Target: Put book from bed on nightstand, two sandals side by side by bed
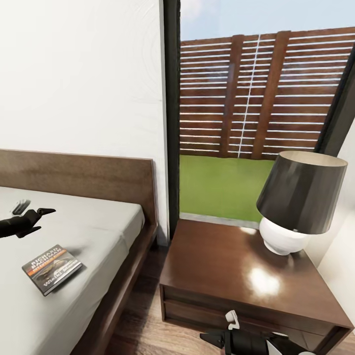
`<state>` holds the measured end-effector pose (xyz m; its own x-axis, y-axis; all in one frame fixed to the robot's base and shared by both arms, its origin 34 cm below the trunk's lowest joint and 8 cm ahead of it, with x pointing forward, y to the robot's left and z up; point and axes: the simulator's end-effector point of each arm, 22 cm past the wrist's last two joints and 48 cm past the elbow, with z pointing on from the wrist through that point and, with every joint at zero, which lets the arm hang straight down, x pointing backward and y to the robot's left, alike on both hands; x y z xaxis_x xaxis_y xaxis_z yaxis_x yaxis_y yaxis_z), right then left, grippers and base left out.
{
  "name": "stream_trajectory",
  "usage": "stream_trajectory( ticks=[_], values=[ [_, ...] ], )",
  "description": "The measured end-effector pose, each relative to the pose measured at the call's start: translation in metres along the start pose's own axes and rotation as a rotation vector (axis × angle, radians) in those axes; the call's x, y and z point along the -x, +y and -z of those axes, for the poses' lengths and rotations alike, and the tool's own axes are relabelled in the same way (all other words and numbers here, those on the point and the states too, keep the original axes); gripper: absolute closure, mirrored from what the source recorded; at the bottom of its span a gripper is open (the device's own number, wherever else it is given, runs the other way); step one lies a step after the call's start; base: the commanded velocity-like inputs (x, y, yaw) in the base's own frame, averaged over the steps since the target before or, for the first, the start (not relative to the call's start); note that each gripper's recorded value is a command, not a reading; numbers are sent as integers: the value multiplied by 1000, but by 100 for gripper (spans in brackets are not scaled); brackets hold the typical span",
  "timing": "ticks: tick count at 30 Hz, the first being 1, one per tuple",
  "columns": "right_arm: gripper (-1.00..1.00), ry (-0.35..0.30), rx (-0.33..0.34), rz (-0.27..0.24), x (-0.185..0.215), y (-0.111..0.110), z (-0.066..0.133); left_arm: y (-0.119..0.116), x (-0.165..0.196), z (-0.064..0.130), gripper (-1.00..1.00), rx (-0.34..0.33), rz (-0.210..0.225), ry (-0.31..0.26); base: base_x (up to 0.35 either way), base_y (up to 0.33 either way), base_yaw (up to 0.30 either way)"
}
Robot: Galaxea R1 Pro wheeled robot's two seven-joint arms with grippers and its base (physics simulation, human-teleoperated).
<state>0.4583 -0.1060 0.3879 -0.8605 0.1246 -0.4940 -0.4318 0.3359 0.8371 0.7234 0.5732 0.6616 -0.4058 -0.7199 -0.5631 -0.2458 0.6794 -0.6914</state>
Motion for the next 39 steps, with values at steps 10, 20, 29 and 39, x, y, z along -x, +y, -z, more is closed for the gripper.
stream_trajectory(
  ticks=[10, 20, 29, 39],
  values=[
    [-100, 1, 0, 0, 0, 0, 0, 1, 0, 0, -100, 2, -1, 0, 4, 0, 0],
    [-100, 1, 1, 0, 0, 0, -1, 2, 1, 2, -100, 3, -1, 0, 0, 0, 0],
    [-100, 0, 1, -2, 0, 0, -1, 3, 2, 3, -100, 4, 0, -1, 0, 0, 0],
    [-100, 0, 1, -1, 0, 0, -1, 4, 3, 4, -100, 4, 1, -3, 0, 0, 0]
  ],
)
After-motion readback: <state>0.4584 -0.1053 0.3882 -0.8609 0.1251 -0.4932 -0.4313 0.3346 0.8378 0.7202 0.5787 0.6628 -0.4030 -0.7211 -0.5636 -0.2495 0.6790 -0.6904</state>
